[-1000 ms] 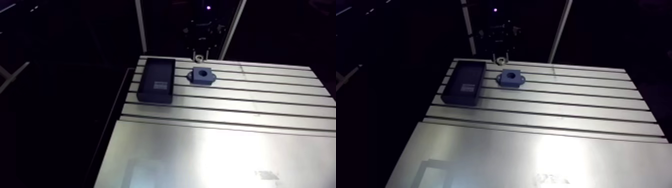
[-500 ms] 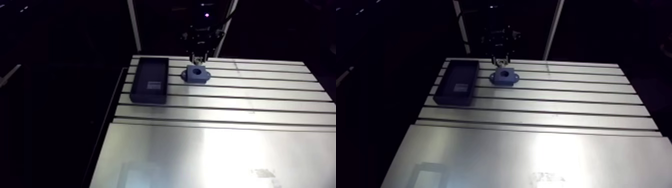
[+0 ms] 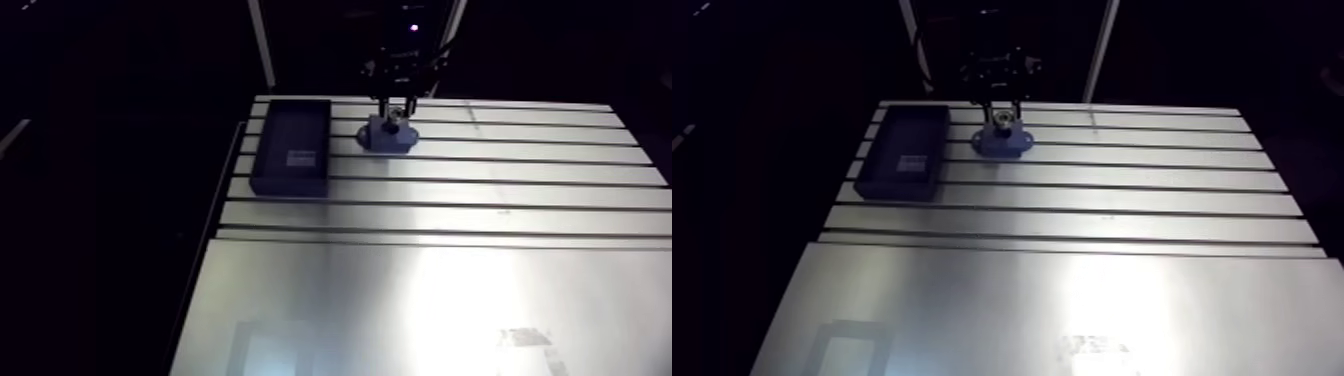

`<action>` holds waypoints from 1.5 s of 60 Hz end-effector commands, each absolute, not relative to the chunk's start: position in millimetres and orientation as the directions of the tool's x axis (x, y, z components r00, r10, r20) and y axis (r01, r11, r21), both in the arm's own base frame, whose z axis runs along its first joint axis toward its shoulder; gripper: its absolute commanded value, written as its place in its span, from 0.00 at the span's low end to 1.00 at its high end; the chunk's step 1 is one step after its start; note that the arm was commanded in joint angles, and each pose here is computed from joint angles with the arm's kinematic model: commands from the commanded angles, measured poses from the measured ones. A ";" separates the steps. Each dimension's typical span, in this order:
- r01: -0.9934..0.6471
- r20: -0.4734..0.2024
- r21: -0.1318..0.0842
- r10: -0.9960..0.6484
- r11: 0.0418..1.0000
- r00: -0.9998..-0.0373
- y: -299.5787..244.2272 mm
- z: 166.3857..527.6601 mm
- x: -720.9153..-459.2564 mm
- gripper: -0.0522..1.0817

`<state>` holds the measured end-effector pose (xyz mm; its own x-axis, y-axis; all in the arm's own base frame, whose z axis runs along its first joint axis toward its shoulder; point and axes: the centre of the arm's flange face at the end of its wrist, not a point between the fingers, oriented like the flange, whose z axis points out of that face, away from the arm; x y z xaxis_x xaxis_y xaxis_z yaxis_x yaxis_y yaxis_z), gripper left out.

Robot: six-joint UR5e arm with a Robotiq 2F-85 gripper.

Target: Pick up the bearing and press it into the housing until flush.

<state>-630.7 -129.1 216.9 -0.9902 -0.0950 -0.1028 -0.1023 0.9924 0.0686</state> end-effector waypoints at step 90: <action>-0.105 -0.125 0.069 -0.095 0.992 -0.988 -129.2 194.5 -641.2 0.70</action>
<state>-640.9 -129.2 194.5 -0.9875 -0.0954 -0.1257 -0.1047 0.9921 0.0693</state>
